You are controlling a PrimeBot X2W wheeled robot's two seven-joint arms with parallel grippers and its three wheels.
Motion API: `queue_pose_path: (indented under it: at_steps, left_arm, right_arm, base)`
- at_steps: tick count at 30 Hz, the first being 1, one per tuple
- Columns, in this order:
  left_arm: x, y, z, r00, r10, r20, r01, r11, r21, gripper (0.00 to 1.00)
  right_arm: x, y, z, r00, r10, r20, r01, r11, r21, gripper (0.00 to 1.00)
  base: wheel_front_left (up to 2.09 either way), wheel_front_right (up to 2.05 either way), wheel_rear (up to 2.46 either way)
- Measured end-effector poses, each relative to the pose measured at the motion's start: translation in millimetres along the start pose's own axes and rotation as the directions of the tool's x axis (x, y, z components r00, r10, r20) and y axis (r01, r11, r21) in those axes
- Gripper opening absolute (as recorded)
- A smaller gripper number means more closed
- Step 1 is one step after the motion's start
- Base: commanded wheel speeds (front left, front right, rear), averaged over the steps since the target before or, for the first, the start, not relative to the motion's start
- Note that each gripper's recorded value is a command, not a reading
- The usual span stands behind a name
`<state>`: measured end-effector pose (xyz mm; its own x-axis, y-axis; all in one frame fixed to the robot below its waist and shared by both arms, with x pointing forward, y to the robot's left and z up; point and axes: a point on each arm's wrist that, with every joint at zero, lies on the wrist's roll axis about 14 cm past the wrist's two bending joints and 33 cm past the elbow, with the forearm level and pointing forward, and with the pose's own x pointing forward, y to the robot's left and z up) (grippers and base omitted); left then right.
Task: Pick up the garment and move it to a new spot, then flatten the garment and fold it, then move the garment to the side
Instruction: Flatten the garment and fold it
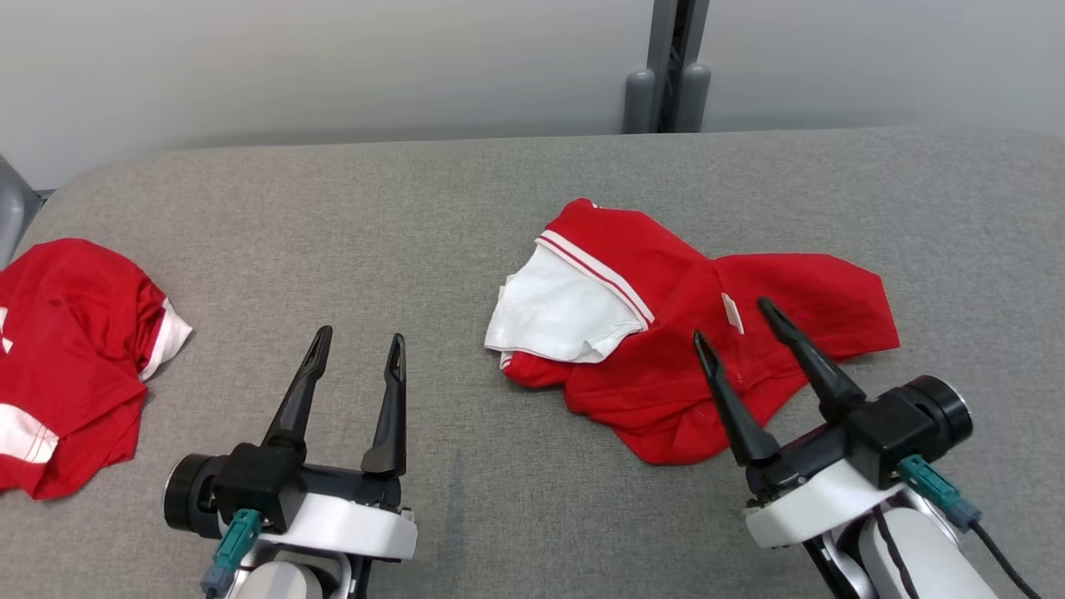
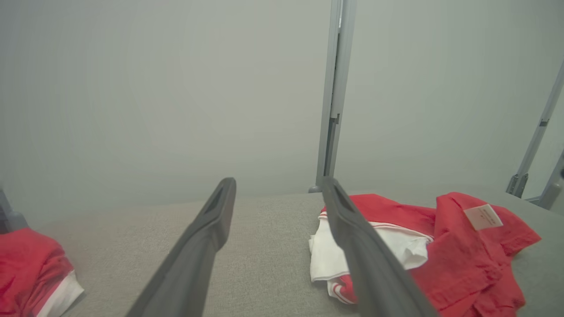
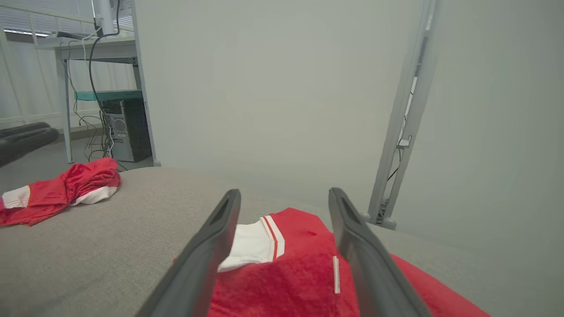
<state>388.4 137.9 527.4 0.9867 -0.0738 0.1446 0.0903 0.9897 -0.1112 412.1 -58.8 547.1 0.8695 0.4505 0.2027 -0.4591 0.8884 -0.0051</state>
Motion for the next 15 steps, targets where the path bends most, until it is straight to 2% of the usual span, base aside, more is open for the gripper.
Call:
queue_pose_path:
  at_steps: [7, 10, 14, 15]
  left_arm:
    - [2.7, 4.6, -1.9, 1.000, 0.022, -0.006, -0.022, 1.000, -0.018, 1.00]
    - [4.6, 16.3, -4.7, 0.998, 0.068, -0.016, -0.069, 0.996, -0.057, 1.00]
    - [3.9, 34.4, -7.1, 0.992, 0.122, -0.025, -0.123, 0.991, -0.044, 1.00]
    - [1.6, 41.2, -10.0, 0.989, 0.143, -0.036, -0.144, 0.989, -0.037, 1.00]
  right_arm:
    - [13.6, 26.9, -43.3, 0.974, 0.183, -0.134, -0.194, 0.978, -0.078, 1.00]
    - [22.6, 32.2, -63.3, 0.949, 0.251, -0.190, -0.275, 0.954, -0.117, 1.00]
    - [32.3, 46.3, -88.6, 0.910, 0.330, -0.249, -0.367, 0.923, -0.118, 1.00]
    - [36.0, 52.2, -100.5, 0.889, 0.363, -0.277, -0.407, 0.906, -0.119, 1.00]
  base:
    - [0.00, 0.00, 0.00]
    - [0.00, 0.00, 0.00]
    - [0.00, 0.00, 0.00]
    - [0.00, 0.00, 0.00]
